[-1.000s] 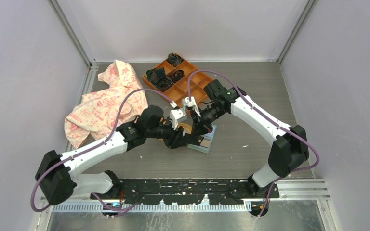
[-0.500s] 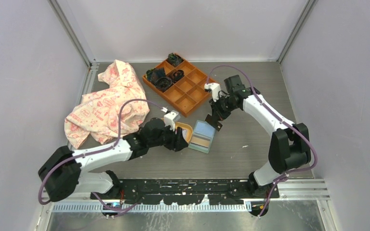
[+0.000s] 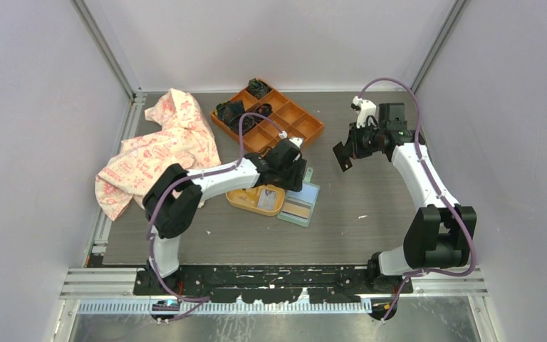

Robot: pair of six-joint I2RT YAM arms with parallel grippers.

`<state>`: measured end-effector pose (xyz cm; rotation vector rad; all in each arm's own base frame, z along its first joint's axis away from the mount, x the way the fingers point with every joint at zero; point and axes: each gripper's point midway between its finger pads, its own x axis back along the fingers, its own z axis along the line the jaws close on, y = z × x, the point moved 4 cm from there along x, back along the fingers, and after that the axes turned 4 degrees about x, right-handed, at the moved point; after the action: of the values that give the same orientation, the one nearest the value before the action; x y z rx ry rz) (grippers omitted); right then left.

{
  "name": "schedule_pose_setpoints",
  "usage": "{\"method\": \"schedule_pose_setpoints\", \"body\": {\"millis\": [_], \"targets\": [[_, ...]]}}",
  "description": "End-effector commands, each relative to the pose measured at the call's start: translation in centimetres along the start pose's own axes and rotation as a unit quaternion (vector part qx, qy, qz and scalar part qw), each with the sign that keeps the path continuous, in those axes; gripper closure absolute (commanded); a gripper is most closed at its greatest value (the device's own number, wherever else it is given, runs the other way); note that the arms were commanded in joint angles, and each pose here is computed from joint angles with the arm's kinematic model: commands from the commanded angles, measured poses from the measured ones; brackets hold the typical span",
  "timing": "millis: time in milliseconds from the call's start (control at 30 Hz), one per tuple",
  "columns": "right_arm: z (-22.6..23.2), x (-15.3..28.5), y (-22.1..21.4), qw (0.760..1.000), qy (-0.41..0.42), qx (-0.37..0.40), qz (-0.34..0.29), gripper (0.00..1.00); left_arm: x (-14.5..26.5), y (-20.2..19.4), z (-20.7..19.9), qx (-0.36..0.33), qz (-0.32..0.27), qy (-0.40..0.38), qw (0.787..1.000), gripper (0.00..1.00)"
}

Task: Put the credit cards into the card holder
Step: Move the card holder to the center of the board.

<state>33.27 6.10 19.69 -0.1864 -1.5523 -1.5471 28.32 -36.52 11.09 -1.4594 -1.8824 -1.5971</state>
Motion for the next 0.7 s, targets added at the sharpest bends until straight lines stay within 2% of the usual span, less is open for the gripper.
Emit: {"method": "schedule_pose_setpoints", "body": {"millis": [0, 300, 667], "targets": [[1.0, 0.5, 1.0, 0.999, 0.020, 0.003, -0.027, 0.99, -0.6, -0.9, 1.5, 0.002, 0.047, 0.064, 0.997, 0.44], [1.6, 0.6, 1.0, 0.999, 0.041, 0.002, -0.028, 0.99, -3.2, -2.0, 1.1, -0.008, 0.091, 0.053, 0.994, 0.42], [2.4, 2.1, 1.2, 0.996, 0.080, -0.016, -0.045, 0.99, -4.9, -2.9, -5.5, -0.020, 0.149, -0.129, 0.980, 0.45]]}}
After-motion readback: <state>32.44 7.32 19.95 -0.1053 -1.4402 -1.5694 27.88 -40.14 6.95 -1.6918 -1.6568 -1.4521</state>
